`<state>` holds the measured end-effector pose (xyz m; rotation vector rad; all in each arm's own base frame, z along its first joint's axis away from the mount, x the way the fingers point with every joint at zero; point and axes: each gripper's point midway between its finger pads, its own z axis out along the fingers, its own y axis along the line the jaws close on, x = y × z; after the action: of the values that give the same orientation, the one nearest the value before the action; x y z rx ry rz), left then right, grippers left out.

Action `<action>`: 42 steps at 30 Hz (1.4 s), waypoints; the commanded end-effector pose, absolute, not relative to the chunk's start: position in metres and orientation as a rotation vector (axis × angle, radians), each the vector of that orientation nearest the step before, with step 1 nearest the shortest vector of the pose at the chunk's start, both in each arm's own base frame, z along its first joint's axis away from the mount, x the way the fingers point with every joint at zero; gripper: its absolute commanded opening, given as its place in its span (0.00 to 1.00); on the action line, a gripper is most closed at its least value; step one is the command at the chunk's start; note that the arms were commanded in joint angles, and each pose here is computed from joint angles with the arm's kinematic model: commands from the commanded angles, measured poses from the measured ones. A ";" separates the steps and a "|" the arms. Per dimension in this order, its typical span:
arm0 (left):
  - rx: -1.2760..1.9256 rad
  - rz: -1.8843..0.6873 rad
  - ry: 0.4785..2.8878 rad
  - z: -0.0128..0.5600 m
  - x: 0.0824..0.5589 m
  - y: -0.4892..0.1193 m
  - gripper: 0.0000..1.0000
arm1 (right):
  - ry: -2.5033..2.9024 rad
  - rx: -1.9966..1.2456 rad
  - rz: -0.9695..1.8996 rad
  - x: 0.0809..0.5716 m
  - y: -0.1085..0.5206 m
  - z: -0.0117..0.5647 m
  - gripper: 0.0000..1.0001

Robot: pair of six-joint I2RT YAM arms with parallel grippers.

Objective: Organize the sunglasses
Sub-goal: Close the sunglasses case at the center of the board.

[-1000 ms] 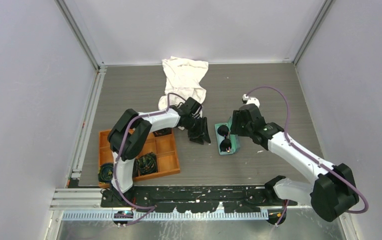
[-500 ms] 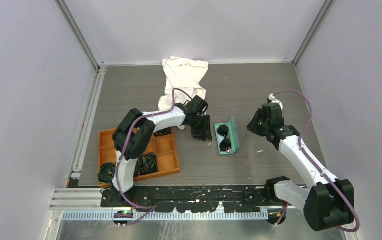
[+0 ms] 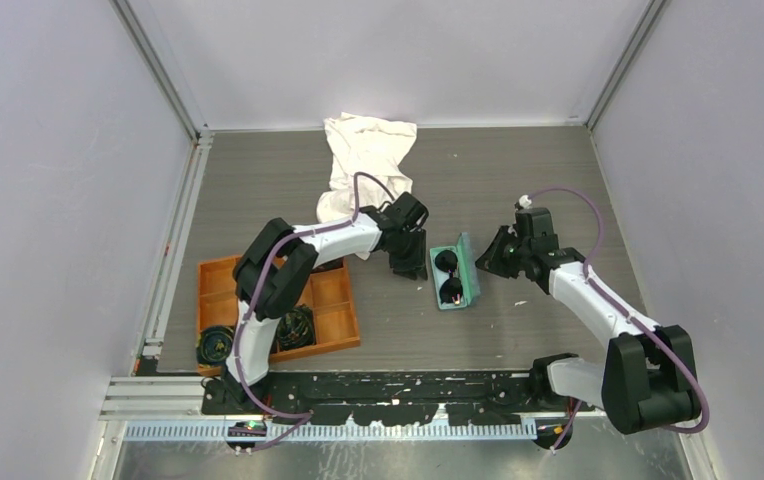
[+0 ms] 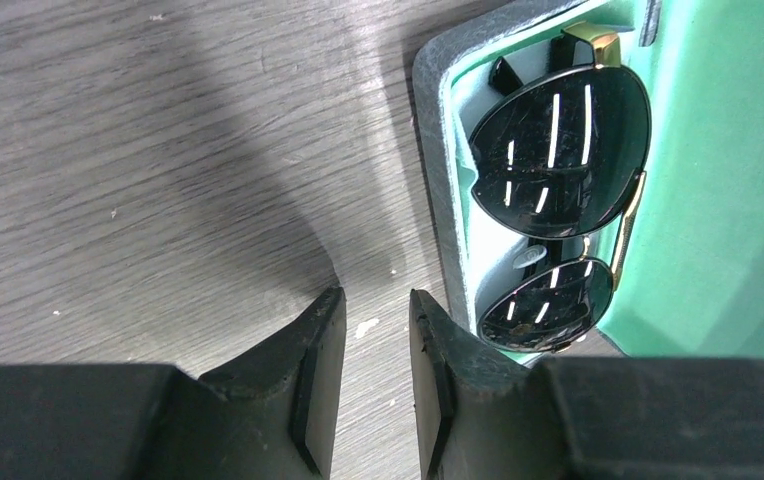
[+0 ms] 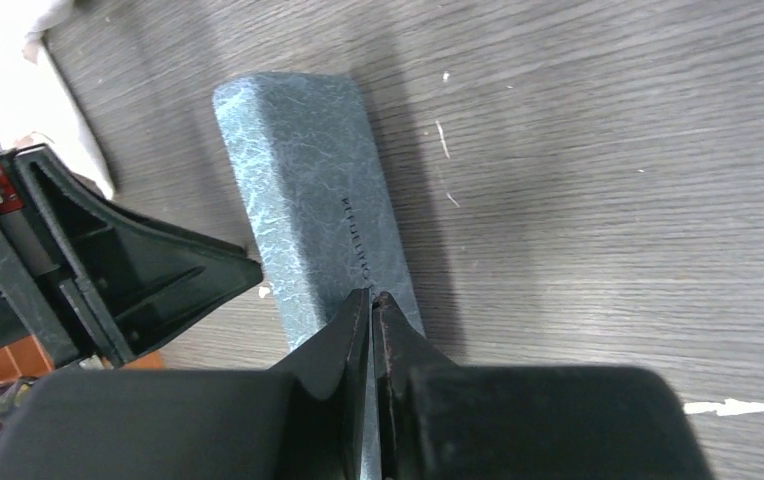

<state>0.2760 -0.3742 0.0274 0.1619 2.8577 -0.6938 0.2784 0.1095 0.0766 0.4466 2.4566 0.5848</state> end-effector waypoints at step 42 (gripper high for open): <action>0.245 -0.451 2.742 0.071 0.283 -0.333 0.33 | 2.303 0.204 0.393 0.297 0.119 0.151 0.34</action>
<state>0.2783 -0.3667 0.0302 0.2020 2.8433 -0.5856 0.2832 0.1503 0.1025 0.2398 2.4445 0.5858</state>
